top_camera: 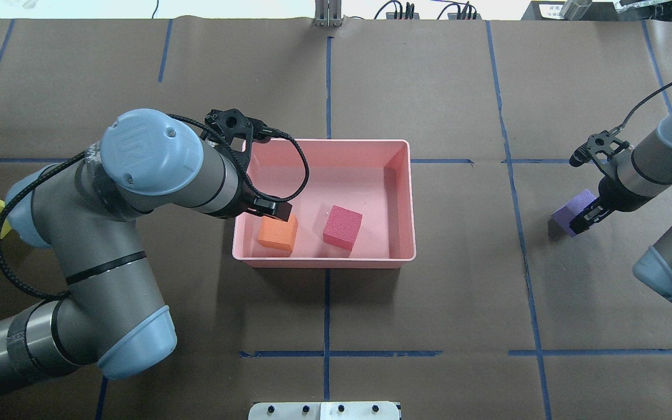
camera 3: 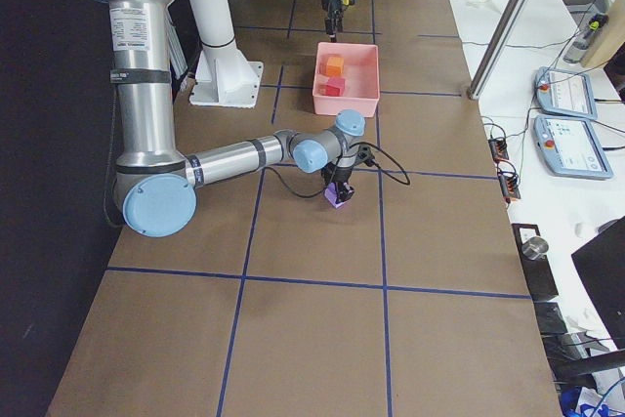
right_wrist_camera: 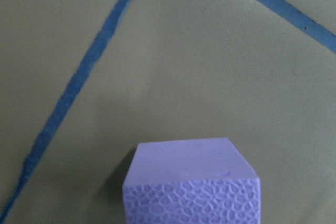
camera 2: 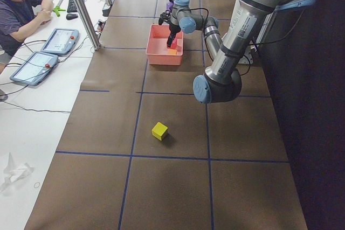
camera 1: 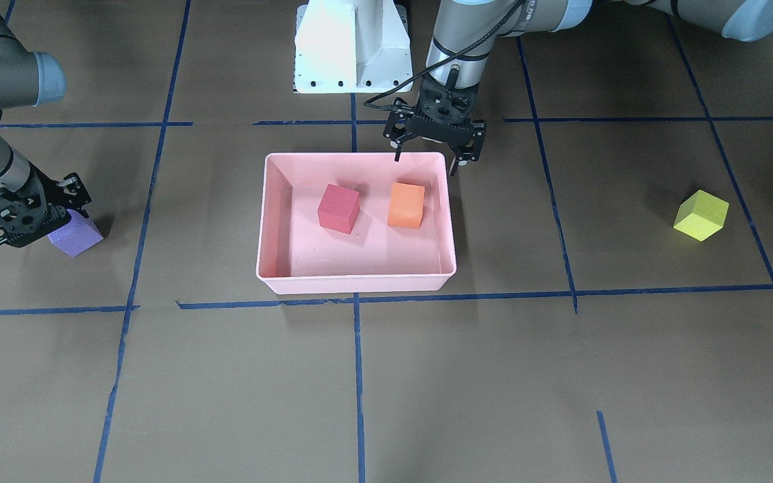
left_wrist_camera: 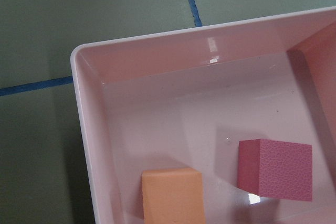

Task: Place blocks into pink bin with both arms
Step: 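Grasp the purple cube with the right gripper while the left gripper withdraws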

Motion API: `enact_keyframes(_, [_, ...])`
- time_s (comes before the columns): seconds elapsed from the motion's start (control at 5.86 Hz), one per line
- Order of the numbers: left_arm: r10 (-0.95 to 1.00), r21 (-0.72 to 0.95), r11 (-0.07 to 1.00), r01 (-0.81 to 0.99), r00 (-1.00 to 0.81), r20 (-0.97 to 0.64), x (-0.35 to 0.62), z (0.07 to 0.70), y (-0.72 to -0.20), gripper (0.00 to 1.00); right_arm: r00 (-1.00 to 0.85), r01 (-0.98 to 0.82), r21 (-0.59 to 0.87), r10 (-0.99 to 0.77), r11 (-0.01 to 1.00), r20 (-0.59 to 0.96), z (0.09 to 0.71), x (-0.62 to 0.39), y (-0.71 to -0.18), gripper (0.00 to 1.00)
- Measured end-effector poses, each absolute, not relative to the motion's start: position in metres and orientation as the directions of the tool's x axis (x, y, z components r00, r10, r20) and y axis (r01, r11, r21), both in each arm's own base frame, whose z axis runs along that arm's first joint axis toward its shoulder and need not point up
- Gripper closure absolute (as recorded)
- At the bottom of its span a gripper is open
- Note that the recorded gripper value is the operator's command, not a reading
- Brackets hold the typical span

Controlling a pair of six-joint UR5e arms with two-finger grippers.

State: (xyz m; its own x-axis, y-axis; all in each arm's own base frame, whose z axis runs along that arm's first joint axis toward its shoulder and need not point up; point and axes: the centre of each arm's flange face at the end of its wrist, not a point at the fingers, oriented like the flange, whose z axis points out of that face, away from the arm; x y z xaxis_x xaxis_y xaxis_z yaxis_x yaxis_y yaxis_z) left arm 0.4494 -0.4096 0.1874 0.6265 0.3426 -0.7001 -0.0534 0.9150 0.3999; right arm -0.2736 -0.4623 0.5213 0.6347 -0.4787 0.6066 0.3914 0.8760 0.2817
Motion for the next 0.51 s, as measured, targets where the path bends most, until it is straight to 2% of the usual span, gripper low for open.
enact_keyframes(0.51, [0.584,0.518,0.801,-0.301,0.588,-0.560,0.366,0.260,-0.461,0.00,0.633,0.138,0.111,-0.173,0.984,0.754,0.420,-0.301,-0.474,0.63])
